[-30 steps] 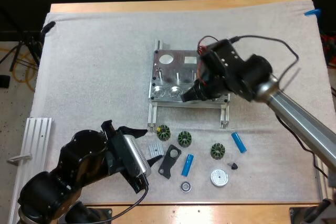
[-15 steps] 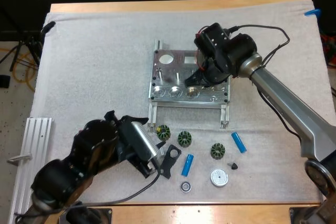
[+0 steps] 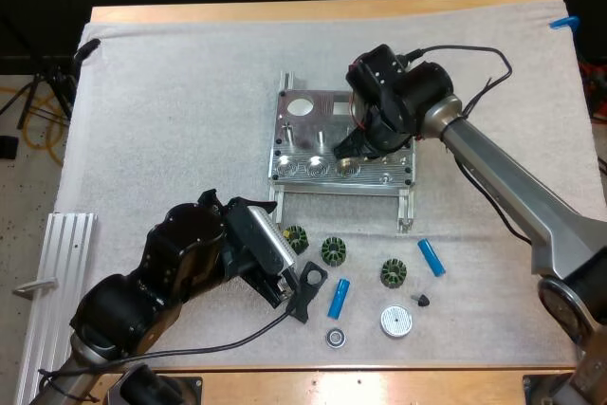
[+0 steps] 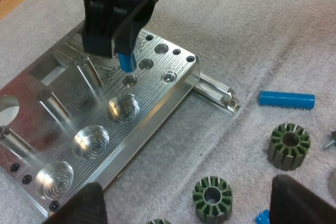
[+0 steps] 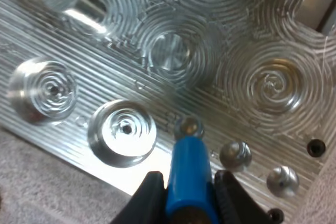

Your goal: Load cells from left to right

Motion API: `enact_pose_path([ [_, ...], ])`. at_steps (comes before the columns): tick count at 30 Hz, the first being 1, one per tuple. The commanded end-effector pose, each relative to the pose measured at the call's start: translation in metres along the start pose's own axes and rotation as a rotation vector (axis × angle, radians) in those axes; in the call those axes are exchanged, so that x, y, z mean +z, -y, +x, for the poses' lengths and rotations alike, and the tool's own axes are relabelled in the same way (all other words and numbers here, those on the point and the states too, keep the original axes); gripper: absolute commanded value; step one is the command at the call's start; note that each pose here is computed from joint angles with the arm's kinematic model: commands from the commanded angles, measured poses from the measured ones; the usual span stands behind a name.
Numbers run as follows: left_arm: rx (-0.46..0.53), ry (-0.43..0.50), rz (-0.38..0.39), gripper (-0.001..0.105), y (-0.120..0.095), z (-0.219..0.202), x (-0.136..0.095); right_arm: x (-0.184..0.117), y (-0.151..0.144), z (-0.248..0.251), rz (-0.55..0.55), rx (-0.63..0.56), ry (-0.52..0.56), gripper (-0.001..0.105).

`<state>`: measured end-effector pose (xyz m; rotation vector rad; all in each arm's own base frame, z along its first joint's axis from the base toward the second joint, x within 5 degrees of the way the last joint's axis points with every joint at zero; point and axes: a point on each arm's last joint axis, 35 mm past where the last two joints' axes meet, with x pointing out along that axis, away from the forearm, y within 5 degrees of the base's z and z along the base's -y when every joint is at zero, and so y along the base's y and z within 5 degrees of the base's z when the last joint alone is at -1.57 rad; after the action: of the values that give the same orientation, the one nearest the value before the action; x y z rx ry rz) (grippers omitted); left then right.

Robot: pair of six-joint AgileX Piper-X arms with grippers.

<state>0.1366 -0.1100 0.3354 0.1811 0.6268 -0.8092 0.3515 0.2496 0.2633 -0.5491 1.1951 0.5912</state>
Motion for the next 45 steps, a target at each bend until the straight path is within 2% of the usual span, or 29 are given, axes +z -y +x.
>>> enact_pose_path([
  [1,0.019,0.019,-0.013,0.064,-0.001,-0.002,0.003,0.002,0.001,-0.002,-0.010,-0.009,0.010,0.005],
  [19,0.019,0.019,-0.013,0.064,-0.001,-0.002,0.003,0.006,0.001,0.004,-0.009,-0.013,0.033,0.005],
  [45,0.019,0.019,-0.013,0.064,-0.001,-0.002,0.003,0.003,0.000,0.031,-0.012,-0.002,-0.035,0.005],
])
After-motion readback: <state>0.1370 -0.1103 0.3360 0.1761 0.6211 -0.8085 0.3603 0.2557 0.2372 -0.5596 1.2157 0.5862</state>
